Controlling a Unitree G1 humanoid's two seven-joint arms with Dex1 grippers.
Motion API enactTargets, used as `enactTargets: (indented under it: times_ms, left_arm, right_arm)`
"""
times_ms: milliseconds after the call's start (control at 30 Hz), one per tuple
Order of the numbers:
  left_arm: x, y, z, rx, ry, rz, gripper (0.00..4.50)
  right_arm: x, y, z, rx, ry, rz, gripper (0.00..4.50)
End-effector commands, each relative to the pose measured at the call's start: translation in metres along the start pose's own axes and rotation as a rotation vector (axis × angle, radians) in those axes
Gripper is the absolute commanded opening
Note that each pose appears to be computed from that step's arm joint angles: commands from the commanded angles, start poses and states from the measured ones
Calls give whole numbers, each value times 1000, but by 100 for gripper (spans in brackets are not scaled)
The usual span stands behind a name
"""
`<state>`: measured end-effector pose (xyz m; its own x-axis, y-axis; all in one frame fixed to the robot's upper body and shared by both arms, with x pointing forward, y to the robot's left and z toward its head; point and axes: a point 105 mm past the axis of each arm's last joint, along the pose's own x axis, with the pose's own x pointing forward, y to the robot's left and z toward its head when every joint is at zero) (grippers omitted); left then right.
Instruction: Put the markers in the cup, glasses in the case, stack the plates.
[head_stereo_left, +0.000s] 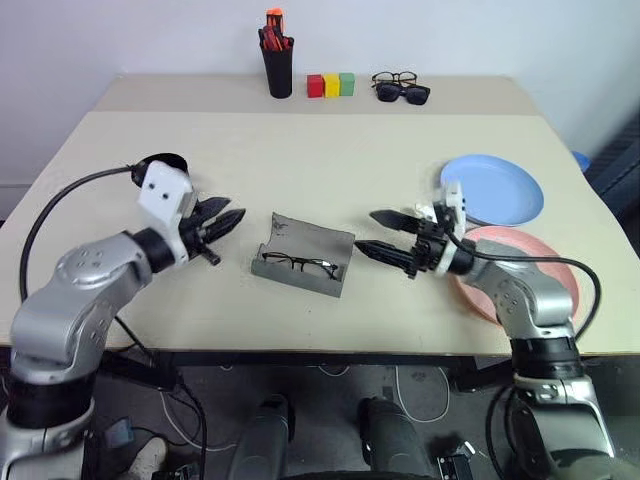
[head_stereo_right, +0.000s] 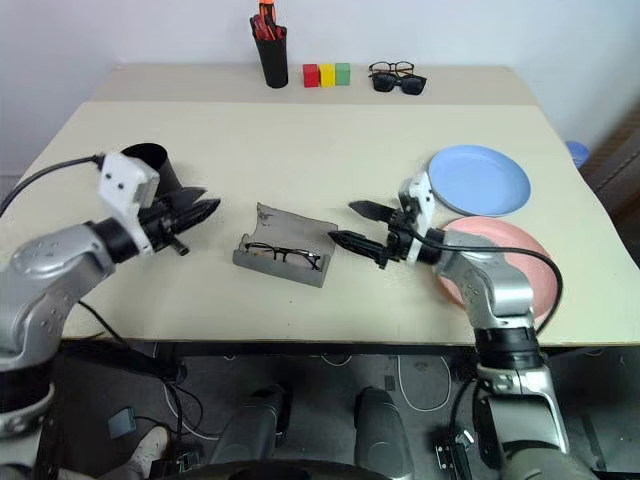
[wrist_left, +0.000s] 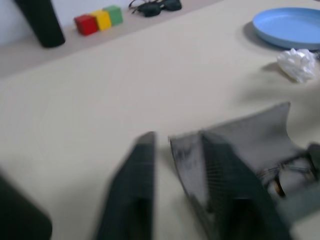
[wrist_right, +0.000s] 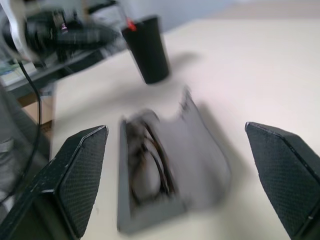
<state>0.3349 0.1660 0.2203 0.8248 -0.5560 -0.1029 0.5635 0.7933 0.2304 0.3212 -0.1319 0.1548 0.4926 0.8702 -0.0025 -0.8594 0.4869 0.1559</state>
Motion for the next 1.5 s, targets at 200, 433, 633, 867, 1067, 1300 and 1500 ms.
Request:
enactTargets:
  times_ms: [200, 433, 633, 867, 1067, 1300, 1500]
  left_arm:
    - [75, 17, 11, 196, 163, -42, 26]
    - [125, 15, 8, 360, 253, -161, 26]
    - [143, -5, -7, 408, 322, -320, 26]
    - [131, -36, -20, 380, 396, -637, 26]
    - [99, -51, -7, 342, 380, -905, 26]
    - [36, -71, -43, 312, 528, -1059, 26]
    - [49, -76, -22, 251, 357, -938, 26]
  right_arm:
    - [-61, 9, -26, -242, 166, -28, 450]
    - [-94, 12, -23, -339, 205, -63, 450]
    - [-108, 12, -21, -373, 216, -112, 450]
    - [-122, 9, -19, -394, 218, -173, 450]
    - [-130, 4, -19, -371, 204, -221, 450]
    - [-137, -5, -28, -327, 208, -282, 450]
    - [-138, -11, -26, -315, 185, -303, 450]
